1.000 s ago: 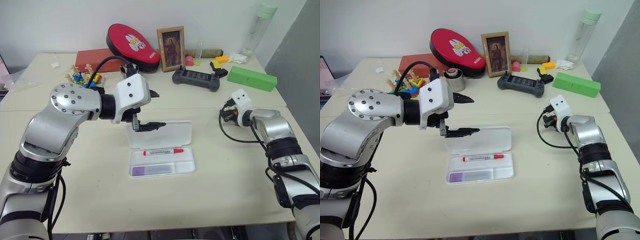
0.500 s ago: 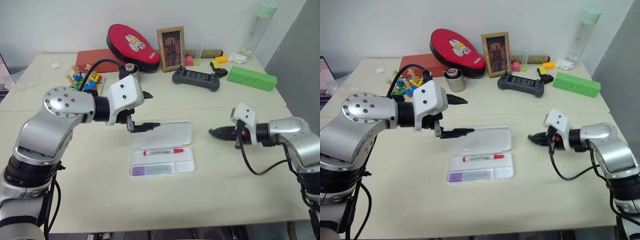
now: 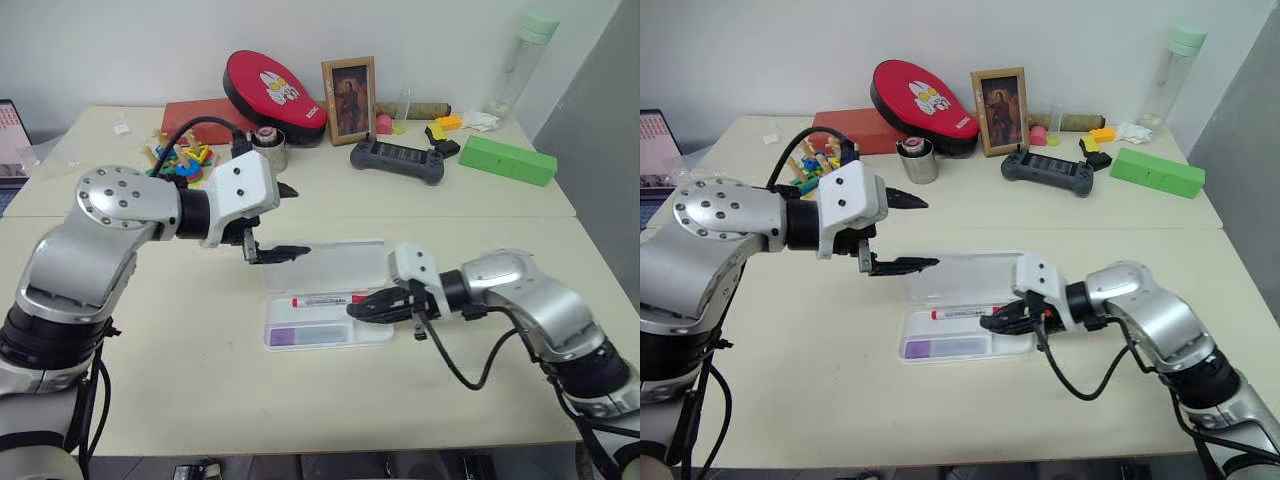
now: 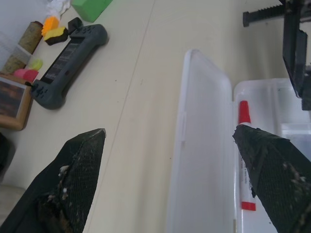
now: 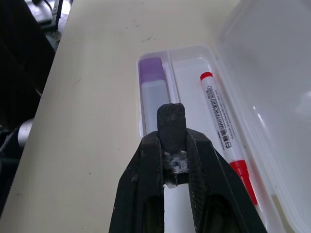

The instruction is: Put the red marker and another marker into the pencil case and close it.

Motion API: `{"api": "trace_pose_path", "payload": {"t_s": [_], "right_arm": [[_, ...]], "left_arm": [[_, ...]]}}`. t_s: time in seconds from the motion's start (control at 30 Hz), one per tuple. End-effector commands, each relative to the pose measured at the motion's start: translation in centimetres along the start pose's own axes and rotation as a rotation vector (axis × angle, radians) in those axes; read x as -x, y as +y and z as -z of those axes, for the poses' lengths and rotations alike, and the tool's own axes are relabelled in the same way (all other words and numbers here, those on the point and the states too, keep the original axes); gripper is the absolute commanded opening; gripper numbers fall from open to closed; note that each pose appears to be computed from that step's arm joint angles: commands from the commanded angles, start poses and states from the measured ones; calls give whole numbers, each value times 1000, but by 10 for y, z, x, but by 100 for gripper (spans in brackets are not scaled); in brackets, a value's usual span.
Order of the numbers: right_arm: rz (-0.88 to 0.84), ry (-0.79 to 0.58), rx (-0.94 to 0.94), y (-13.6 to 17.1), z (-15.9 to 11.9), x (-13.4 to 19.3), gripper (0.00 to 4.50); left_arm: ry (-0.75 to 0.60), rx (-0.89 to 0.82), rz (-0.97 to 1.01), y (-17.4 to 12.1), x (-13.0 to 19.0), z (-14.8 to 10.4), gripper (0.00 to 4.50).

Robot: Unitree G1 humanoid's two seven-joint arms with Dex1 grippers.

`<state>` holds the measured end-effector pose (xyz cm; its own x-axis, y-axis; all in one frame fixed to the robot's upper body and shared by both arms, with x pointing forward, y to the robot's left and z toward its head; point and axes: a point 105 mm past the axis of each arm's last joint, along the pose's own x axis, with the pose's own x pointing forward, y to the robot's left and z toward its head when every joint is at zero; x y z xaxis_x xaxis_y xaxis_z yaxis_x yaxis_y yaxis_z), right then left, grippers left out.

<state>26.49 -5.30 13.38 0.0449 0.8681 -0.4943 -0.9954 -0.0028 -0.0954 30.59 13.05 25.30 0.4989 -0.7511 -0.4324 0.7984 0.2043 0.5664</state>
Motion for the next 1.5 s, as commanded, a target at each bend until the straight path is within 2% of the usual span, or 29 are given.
{"api": "trace_pose_path", "payload": {"t_s": [0.03,0.43,1.03,1.07,1.27,1.5], "right_arm": [[-13,28,32,0,9,0,30],[5,98,33,-7,33,9,30],[-28,105,17,-6,32,8,30],[-30,103,21,-6,32,8,100],[-16,85,20,-9,26,9,232],[19,-3,1,-17,2,17,386]], "left_arm": [[-4,-48,-24,6,7,-9,450],[4,-43,-44,2,9,-8,450],[-7,-44,-54,3,7,-8,450],[-8,-43,-55,3,7,-9,450],[-12,-43,-55,3,6,-9,450],[-18,-37,-59,3,6,-9,450]]}}
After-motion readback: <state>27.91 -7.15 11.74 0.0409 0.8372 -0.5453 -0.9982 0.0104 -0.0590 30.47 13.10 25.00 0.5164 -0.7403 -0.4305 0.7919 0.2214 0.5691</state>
